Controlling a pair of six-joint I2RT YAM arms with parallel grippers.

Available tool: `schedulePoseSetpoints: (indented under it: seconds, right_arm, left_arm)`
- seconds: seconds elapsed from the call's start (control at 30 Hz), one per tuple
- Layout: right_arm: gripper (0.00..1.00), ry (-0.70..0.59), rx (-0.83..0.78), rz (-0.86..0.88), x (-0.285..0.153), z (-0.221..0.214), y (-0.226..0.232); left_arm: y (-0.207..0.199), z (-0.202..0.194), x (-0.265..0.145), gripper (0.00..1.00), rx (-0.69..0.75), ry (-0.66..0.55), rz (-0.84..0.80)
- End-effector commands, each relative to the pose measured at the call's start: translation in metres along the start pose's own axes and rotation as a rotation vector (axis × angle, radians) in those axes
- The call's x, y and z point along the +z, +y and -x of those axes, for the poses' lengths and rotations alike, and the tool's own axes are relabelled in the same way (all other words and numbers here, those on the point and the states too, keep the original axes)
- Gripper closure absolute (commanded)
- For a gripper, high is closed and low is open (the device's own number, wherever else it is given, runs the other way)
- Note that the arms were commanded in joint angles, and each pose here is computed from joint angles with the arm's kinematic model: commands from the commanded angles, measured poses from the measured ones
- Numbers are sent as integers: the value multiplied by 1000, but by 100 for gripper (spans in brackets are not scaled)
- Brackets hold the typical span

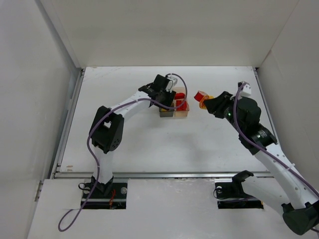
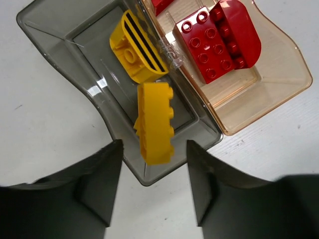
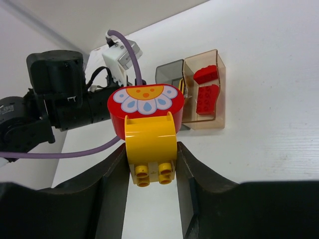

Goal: Sort the legos into containers by color

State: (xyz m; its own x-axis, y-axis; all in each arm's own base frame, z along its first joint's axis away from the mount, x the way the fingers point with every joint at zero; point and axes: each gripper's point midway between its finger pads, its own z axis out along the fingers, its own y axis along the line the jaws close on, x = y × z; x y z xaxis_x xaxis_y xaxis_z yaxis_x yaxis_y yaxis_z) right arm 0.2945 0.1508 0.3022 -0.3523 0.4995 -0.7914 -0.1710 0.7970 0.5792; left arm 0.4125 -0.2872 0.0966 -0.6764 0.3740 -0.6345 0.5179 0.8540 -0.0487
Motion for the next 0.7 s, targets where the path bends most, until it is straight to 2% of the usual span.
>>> schedulePoseSetpoints:
  seconds: [0.0,0.03,0.07,0.1,0.2,0.33,0.4,0.43,0.47,0.5,0.53,0.57,0.6,0.63,0.67]
  right_arm:
    - [100,-57,-28,20,-5,23,11]
    - [100,-59,-27,33,-6,26,14]
    - [100,-59,-27,33,-6,26,15]
    - [100,-59,-27,33,-6,26,15]
    - [100,-59,-27,33,-6,26,15]
    - [100,-52,-60,26,-7,25,13]
    - [100,-41,-71,7,-11,23,8]
    - [100,-31,-83,0,-11,20,6]
    - [100,-22,-84,-6,-11,18,4]
    - [100,-7,-108,-3,-13,17,4]
    - [100,24,-119,-4,-10,10,2]
    - [100,32,-119,11,-12,10,6]
    - [100,55,-136,18,-7,7,7]
    - [100,74,-149,28,-5,2,8]
    - [100,100,-148,69,-4,-1,16]
  left_arm:
    - [-8,23,-21,48,-39,-72,-20]
    - [-10,23,-25,38,-51,-73,-30]
    - [-11,22,-27,38,-63,-73,-30]
    - [-11,22,-27,32,-73,-73,-31]
    - [-13,23,-36,32,-83,-71,-40]
    - [-14,45,-69,34,-96,-154,-42]
    - [-13,65,-98,39,-30,-239,-45]
    - [-13,62,-103,40,14,-246,-51]
    - [-19,67,-112,42,79,-286,-67]
    - [-20,75,-135,43,252,-347,-86]
    - [-30,58,-134,43,373,-335,-108]
    - [-34,60,-143,43,486,-388,-106]
    - [-32,58,-150,41,588,-424,-99]
    - [-38,65,-180,36,788,-528,-89]
    - [-42,44,-175,32,885,-531,-105]
